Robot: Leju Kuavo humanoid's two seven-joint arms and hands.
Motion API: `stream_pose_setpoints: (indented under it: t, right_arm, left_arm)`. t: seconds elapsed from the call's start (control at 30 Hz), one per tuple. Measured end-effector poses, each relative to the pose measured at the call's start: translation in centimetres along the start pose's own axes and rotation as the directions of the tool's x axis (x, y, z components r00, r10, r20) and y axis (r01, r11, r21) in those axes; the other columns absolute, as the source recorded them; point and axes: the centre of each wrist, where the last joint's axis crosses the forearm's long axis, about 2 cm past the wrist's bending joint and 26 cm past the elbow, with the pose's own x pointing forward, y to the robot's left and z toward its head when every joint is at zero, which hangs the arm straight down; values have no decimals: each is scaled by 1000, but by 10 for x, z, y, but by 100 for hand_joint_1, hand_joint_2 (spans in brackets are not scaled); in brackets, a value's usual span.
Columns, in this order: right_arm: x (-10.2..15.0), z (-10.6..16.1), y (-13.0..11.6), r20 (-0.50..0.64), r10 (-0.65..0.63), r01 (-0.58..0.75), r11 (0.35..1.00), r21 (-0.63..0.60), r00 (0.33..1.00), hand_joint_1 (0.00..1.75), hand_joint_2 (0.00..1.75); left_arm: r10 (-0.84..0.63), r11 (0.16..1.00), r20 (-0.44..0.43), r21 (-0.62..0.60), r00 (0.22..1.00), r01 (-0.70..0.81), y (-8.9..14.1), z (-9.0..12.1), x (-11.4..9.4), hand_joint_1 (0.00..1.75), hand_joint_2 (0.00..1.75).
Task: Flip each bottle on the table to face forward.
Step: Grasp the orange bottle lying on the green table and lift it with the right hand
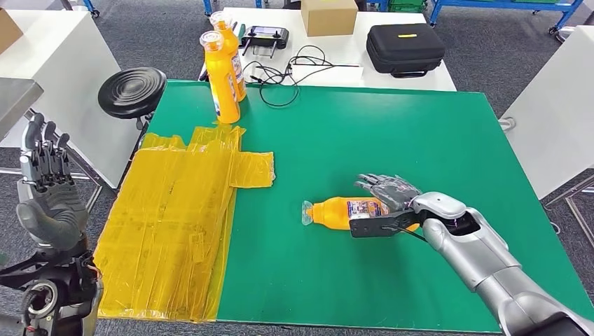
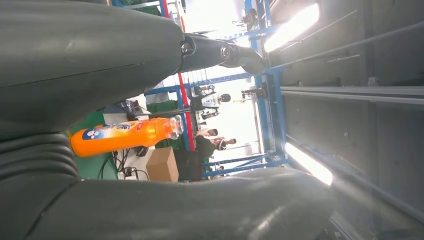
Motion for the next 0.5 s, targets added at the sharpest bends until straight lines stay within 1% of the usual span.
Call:
stream_pose_setpoints:
  t: [0.23, 0.27, 0.33, 0.4, 0.43, 0.5]
  right_arm:
    - [0, -1, -1, -32, 38, -37, 999, 19, 999, 0, 175]
    - [-1, -1, 0, -37, 40, -39, 999, 26, 999, 3, 175]
    - [-2, -2, 3, -44, 39, -37, 998, 45, 998, 73, 175]
    - [-4, -2, 8, -52, 37, -34, 997, 70, 998, 151, 175]
    - [-5, -2, 11, -56, 38, -33, 996, 85, 998, 158, 175]
    - [-7, -2, 17, -66, 41, -33, 993, 116, 997, 167, 175]
  left_arm:
    - [0, 1000, 3, 14, 1000, 0, 2, 3, 2, 0, 0]
    - [-1, 1000, 3, 15, 1000, 1, 2, 4, 2, 0, 0]
    - [-1, 1000, 2, 15, 1000, 1, 3, 5, 3, 0, 0]
    - [0, 1000, 1, 17, 1000, 0, 3, 6, 3, 0, 0]
    - [1, 1000, 0, 19, 1000, -1, 4, 7, 3, 0, 0]
    - [1, 1000, -1, 25, 1000, -1, 4, 9, 4, 0, 0]
